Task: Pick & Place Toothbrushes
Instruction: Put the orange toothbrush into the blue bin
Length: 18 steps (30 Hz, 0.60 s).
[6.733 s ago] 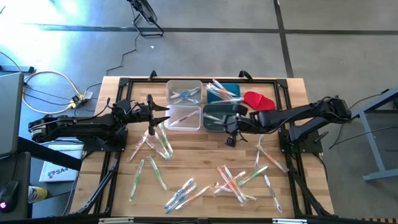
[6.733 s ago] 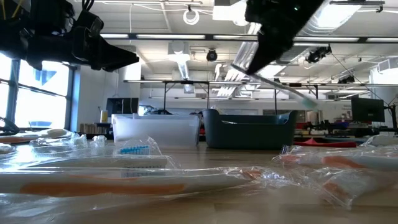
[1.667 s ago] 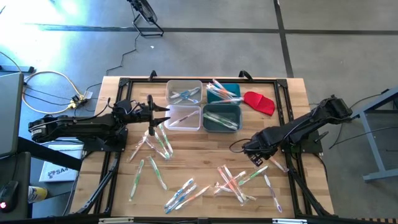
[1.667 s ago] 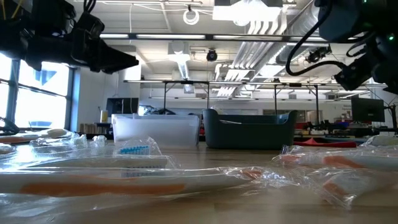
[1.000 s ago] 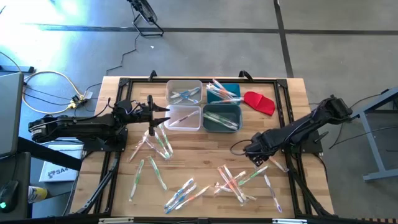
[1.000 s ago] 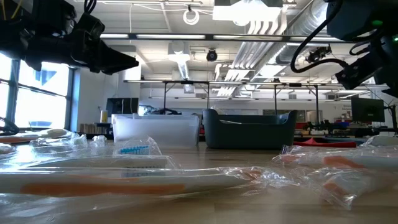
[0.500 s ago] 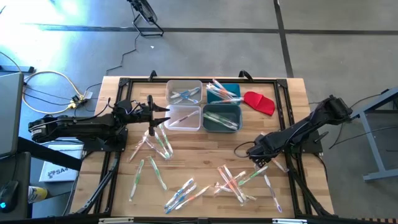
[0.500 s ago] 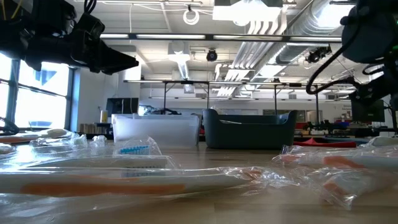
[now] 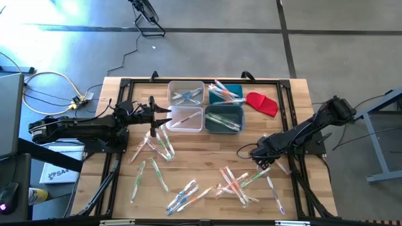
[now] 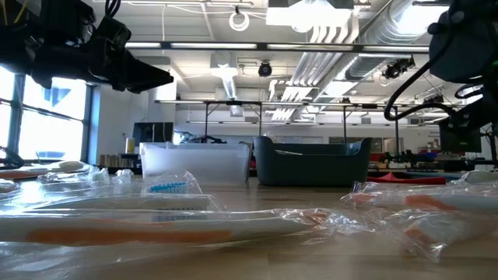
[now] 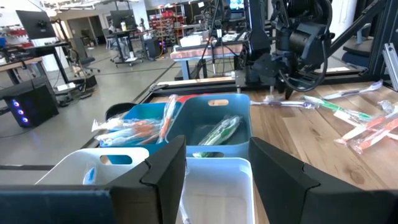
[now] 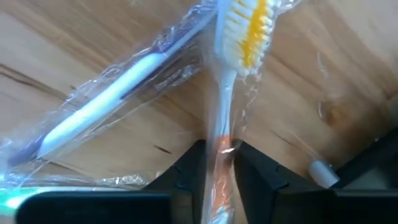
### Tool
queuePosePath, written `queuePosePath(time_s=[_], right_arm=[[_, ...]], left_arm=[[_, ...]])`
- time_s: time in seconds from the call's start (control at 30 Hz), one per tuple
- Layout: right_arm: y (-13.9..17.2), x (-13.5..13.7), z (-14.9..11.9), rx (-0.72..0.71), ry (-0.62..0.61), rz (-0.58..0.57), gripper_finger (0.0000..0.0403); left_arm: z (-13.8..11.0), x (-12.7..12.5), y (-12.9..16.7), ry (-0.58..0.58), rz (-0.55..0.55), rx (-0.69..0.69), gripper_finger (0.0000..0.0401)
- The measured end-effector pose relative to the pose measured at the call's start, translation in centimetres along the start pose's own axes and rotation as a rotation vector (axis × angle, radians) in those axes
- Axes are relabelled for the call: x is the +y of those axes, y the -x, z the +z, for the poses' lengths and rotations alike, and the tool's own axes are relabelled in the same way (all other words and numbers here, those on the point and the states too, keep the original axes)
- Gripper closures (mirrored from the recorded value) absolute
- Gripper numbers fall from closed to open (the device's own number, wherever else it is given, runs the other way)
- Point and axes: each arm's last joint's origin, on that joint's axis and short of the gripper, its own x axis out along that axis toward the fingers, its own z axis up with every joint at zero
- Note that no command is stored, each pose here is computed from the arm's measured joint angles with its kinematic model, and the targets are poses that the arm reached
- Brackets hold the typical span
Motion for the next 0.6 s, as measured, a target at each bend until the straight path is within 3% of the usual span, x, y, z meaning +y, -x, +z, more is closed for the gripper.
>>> queuePosePath(time_s=[0.23, 0.6], right_arm=[[0.00, 0.03, 0.02, -0.004, 0.006, 0.002, 0.0382], [0.09, -0.07, -0.01, -0.010, 0.007, 0.007, 0.0387]], left_arm=[[0.01, 0.00, -0.01, 0.000, -0.001, 0.000, 0.0230], [0.00, 0.00, 0.00, 0.000, 0.000, 0.000, 0.0230]])
